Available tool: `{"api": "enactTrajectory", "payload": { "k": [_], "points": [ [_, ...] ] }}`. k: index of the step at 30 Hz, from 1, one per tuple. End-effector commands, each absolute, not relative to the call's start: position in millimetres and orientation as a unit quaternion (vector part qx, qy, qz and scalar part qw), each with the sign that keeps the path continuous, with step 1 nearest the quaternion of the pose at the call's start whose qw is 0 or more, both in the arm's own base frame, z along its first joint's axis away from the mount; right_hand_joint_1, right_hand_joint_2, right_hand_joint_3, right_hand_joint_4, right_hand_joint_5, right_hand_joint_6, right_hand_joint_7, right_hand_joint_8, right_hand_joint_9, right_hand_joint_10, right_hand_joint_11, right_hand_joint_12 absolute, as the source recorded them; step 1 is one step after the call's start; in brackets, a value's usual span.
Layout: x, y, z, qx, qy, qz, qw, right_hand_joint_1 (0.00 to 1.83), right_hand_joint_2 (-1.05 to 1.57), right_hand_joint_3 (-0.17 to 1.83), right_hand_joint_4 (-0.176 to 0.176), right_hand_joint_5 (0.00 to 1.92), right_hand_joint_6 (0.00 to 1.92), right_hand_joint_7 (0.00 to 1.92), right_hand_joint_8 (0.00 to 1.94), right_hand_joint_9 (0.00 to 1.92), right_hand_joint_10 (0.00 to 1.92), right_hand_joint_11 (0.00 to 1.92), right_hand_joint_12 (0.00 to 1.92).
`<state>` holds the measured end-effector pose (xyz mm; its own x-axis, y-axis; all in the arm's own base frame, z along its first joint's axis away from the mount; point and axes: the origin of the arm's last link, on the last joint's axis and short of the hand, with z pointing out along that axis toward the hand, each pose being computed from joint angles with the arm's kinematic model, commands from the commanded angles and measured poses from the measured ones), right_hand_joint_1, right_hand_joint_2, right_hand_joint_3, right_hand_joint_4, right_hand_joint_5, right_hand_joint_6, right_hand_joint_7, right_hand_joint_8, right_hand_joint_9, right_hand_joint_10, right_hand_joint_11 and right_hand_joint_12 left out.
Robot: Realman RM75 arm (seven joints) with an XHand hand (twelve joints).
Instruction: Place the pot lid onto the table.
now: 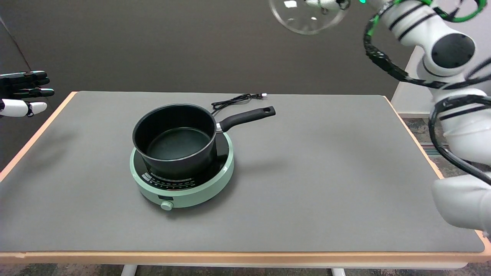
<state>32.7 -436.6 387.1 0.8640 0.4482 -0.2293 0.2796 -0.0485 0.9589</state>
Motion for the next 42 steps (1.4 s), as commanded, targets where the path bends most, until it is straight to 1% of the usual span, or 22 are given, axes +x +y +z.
{"api": "enactTrajectory", "payload": {
  "k": [1, 7, 15, 24, 32, 42],
  "points": [
    [-29.5, -389.9, 494.5, 0.643, 0.195, 0.017, 0.741, 1.22, 1.06, 0.26, -0.101, 0.73, 1.29, 0.98, 1.19, 0.89, 1.37, 0.72, 1.38],
    [-58.1, -379.7, 499.8, 0.646, 0.172, -0.013, 0.743, 1.22, 1.06, 0.26, -0.104, 0.73, 1.29, 0.98, 1.19, 0.89, 1.38, 0.72, 1.38],
    [-111.6, -367.3, 495.0, 0.666, 0.122, -0.065, 0.733, 1.22, 1.05, 0.26, -0.105, 0.73, 1.29, 0.98, 1.18, 0.89, 1.38, 0.72, 1.37],
    [-151.7, -357.7, 497.1, 0.676, 0.079, -0.109, 0.725, 1.22, 1.05, 0.27, -0.107, 0.73, 1.29, 0.98, 1.19, 0.89, 1.39, 0.72, 1.37],
    [-167.9, -353.5, 504.6, 0.676, 0.043, -0.098, 0.729, 1.22, 1.05, 0.27, -0.109, 0.73, 1.29, 0.98, 1.19, 0.89, 1.4, 0.72, 1.37],
    [-192.3, -349.2, 515.5, 0.669, 0.008, -0.115, 0.734, 1.22, 1.05, 0.27, -0.107, 0.73, 1.29, 0.98, 1.19, 0.89, 1.4, 0.72, 1.37]
  ]
}}
